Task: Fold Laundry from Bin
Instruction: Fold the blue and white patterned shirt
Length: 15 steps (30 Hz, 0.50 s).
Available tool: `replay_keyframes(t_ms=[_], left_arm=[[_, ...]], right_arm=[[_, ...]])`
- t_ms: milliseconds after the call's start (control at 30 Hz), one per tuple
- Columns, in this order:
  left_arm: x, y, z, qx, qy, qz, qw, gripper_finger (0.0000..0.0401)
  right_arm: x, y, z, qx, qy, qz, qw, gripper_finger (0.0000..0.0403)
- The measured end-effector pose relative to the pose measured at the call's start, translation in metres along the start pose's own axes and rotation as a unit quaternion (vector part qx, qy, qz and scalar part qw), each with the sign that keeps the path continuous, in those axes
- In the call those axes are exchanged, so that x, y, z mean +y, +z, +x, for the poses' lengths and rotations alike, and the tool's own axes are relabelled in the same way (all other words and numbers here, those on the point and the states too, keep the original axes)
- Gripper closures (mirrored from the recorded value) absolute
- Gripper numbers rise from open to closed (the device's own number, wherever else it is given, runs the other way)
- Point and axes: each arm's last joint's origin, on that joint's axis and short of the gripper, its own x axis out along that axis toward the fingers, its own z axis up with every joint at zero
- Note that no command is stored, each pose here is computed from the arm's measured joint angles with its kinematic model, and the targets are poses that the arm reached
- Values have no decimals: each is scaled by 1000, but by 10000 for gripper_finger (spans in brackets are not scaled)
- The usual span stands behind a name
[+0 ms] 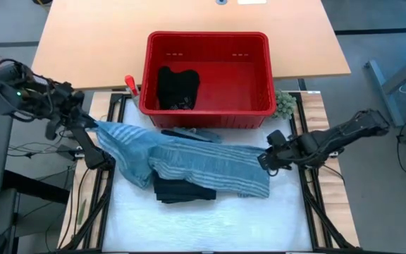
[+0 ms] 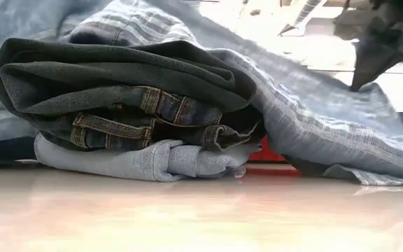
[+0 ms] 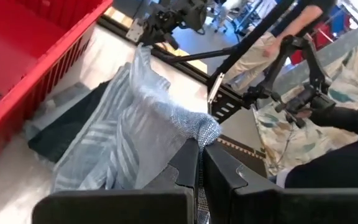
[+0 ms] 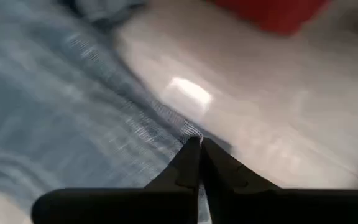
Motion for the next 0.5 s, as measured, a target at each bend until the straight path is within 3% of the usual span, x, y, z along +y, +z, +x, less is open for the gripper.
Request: replay_keyframes(t_ms=[167, 367, 500], left_arm=[[14, -8, -2, 3, 10, -36, 999, 401], [24, -21, 3, 13, 25, -39, 999, 401], [29, -30, 8, 23, 34, -25, 999, 401]], right_arm=[[13, 9, 6, 55, 103, -24, 993, 317], [2, 15, 8, 77, 72, -22, 994, 254], [2, 26, 0, 56, 82, -12, 995, 225]])
